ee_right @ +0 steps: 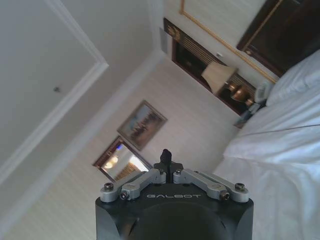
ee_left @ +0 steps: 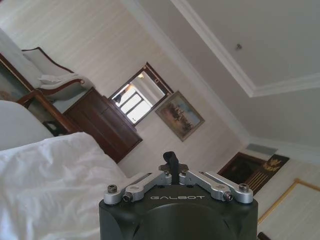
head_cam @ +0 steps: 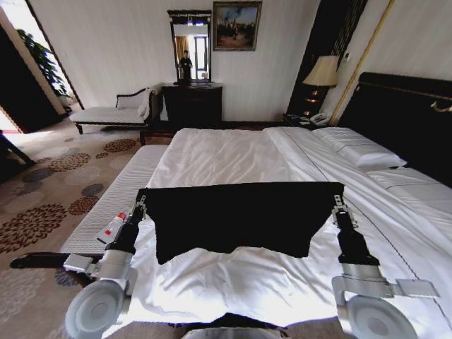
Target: Fold the clothes on the bed.
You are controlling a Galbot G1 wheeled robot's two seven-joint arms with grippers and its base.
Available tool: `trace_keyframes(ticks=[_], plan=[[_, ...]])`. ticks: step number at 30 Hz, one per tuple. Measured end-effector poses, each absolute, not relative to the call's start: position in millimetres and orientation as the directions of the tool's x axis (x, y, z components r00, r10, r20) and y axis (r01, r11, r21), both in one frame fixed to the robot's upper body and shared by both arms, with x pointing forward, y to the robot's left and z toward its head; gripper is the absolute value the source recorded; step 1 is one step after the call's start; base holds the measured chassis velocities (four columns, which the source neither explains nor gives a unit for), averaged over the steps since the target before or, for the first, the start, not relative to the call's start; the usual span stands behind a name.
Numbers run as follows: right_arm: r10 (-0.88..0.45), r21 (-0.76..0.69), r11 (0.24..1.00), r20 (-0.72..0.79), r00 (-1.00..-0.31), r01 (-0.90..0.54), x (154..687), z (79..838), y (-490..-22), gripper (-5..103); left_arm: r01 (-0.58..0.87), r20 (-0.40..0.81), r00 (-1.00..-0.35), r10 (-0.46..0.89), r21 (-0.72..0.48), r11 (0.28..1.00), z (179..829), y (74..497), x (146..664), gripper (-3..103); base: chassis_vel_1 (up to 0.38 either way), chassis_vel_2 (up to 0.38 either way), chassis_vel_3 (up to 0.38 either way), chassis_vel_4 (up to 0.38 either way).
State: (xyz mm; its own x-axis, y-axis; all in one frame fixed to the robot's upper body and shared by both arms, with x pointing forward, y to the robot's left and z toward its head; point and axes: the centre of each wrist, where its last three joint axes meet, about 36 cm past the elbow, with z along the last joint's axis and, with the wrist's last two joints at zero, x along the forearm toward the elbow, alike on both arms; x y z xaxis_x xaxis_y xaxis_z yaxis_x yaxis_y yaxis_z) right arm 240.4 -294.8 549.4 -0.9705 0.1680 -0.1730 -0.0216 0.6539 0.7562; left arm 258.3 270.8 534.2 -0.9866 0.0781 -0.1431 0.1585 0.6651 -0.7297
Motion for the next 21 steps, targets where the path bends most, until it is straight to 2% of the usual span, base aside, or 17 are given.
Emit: trace_keyframes(ticks=[1,2,4,6,7,9,12,14,15,21], plan=[[0.162,0.748,0.663,-0.103,-0.981,0.031,249.3,559.1,-296.3,1,0.136,-0.113,-0.99,0.079,-0.717,0.684,531.8,270.3,263.3,1,0.0,0.0,0.0,0.0],[0.162,0.748,0.663,-0.103,-0.981,0.031,249.3,559.1,-296.3,1,0.136,-0.113,-0.99,0.079,-0.717,0.684,531.8,270.3,263.3,1,0.0,0.0,0.0,0.0],[0.103,0.704,0.709,-0.051,-0.993,0.038,264.8,564.8,-293.7,1,0.086,-0.045,-0.996,0.076,-0.701,0.708,514.2,270.1,281.1,1,0.0,0.0,0.0,0.0],[0.075,0.657,0.749,0.036,-0.997,0.08,291.0,542.6,-301.2,1,0.024,0.034,-0.997,0.066,-0.695,0.719,487.3,271.7,306.2,1,0.0,0.0,0.0,0.0],[0.075,0.657,0.749,0.036,-0.997,0.08,291.0,542.6,-301.2,1,0.024,0.034,-0.997,0.066,-0.695,0.719,487.3,271.7,306.2,1,0.0,0.0,0.0,0.0],[0.054,0.629,0.769,0.112,-0.992,0.113,326.7,513.9,-310.5,1,-0.04,0.118,-0.991,0.059,-0.698,0.715,453.9,273.6,340.7,1,0.0,0.0,0.0,0.0],[0.044,0.623,0.771,0.158,-0.986,0.134,352.1,490.8,-316.3,1,-0.064,0.151,-0.987,0.06,-0.702,0.71,435.7,273.0,367.2,1,0.0,0.0,0.0,0.0],[0.036,0.618,0.769,0.209,-0.977,0.161,384.0,460.7,-323.9,1,-0.093,0.187,-0.981,0.059,-0.707,0.701,413.9,269.6,402.7,1,0.0,0.0,0.0,0.0],[0.035,0.615,0.768,0.242,-0.97,0.181,425.9,425.0,-328.4,1,-0.155,0.247,-0.968,0.036,-0.708,0.689,380.3,263.6,441.1,1,0.0,0.0,0.0,0.0],[0.044,0.611,0.769,0.24,-0.97,0.186,477.1,359.4,-328.1,1,-0.189,0.263,-0.965,0.018,-0.736,0.649,335.5,241.4,493.7,1,0.0,0.0,0.0,0.0]])
